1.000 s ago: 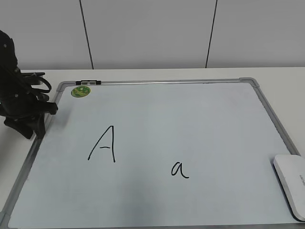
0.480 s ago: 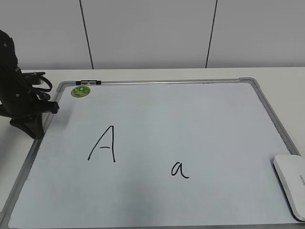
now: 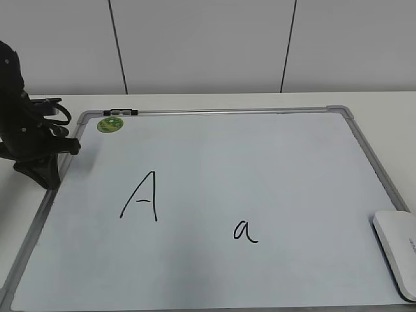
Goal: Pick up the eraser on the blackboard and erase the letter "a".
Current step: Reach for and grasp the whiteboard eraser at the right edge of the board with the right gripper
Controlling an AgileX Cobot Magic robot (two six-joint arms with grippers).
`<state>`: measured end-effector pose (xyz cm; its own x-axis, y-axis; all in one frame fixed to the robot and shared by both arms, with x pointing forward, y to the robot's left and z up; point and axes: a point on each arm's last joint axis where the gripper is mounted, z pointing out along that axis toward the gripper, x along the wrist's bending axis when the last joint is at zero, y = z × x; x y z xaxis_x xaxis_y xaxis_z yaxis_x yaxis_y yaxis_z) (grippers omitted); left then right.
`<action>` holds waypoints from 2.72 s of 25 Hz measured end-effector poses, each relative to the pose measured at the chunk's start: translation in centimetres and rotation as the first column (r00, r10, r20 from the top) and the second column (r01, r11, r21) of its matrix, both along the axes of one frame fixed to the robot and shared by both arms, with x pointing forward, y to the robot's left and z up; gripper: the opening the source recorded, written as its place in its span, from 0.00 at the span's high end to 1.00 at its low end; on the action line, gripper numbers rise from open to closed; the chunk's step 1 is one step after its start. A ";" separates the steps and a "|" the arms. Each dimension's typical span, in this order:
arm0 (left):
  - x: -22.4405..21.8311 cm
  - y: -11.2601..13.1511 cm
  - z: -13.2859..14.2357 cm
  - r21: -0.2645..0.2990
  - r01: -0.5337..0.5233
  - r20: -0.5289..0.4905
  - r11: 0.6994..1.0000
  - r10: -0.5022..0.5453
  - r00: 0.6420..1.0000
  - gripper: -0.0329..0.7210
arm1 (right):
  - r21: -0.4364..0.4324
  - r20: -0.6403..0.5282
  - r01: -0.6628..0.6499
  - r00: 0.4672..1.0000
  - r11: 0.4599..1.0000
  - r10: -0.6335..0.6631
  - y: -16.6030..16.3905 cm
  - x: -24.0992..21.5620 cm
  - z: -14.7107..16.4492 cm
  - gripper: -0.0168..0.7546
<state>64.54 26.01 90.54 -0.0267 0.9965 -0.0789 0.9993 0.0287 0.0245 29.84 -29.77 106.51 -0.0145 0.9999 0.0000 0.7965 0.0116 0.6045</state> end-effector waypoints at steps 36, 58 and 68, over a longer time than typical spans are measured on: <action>0.0 -0.1 0.0 -0.012 -0.008 -0.004 1.000 0.008 1.000 0.92 | 0.068 -0.465 -0.006 0.884 0.998 0.037 0.9 17.1 -8.8 0.11; 0.0 -0.1 0.0 -0.014 -0.009 -0.006 1.000 0.009 1.000 0.92 | 0.027 -0.553 0.051 0.833 0.998 -0.027 0.6 20.1 -14.3 0.13; 0.0 -0.1 0.0 -0.015 -0.010 -0.006 1.000 0.010 1.000 0.92 | 0.031 -0.548 0.056 0.836 0.998 -0.030 0.6 20.2 -14.4 0.29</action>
<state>64.49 25.87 90.55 -0.0369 0.9949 -0.0939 0.9991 0.0387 0.0181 50.03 -29.17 92.14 0.0434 0.9983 0.0386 0.9966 -0.0460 0.0689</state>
